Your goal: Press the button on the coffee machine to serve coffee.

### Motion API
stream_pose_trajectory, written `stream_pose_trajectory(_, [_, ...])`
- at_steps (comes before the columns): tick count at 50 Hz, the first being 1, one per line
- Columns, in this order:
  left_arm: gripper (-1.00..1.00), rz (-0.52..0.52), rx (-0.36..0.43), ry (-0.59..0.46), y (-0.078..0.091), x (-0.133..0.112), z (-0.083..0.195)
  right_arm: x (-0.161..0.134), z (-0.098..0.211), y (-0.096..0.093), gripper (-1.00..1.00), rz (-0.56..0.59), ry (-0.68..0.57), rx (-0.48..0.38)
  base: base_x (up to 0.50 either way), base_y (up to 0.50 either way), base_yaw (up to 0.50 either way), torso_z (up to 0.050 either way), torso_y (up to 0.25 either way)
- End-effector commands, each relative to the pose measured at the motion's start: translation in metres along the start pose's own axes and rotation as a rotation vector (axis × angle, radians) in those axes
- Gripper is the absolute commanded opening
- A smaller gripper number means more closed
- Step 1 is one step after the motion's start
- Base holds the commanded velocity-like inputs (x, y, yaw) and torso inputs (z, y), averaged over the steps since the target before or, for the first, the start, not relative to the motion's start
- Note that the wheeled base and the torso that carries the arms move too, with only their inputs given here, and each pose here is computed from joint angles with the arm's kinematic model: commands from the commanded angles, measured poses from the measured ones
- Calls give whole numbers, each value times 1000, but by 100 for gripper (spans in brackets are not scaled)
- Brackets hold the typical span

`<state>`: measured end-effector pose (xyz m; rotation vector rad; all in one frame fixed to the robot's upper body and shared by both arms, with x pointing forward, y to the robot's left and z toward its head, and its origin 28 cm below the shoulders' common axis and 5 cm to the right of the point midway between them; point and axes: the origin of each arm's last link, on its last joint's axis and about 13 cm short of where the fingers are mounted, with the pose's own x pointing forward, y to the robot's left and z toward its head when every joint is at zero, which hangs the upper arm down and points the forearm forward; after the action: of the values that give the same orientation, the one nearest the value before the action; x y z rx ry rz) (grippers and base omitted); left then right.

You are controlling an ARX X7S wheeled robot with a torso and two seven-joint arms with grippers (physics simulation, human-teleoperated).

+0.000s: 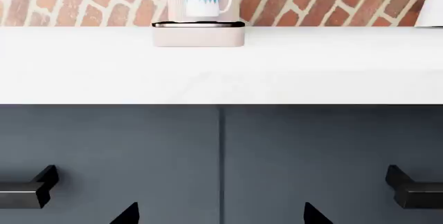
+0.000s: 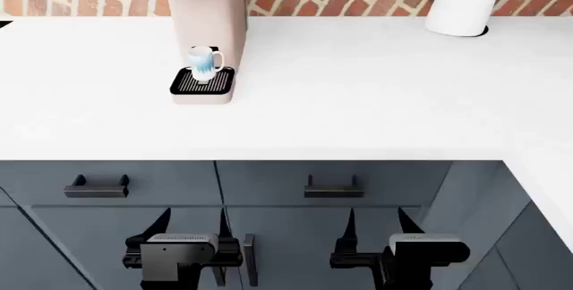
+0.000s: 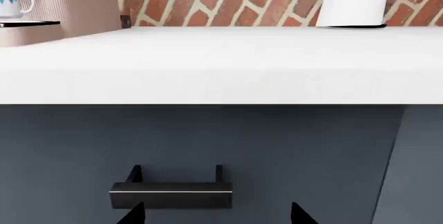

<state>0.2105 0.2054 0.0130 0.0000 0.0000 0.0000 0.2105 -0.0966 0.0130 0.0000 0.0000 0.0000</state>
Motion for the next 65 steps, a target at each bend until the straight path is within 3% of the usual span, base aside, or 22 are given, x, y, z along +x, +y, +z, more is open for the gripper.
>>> stream_pose_trajectory(1, [100, -3, 2, 0, 1, -1, 0, 0, 0, 1, 100, 11, 2, -7, 0, 0, 0, 0, 0])
stream_pose_trajectory(24, [100, -10, 11, -1, 1, -1, -2, 2, 0, 2, 100, 30, 5, -19, 0, 8, 0, 0, 0])
stream_pose_trajectory(65, [100, -13, 26, 19, 0, -1, -3, 3, -1, 2, 100, 26, 8, -20, 39, 476, 0, 0, 0])
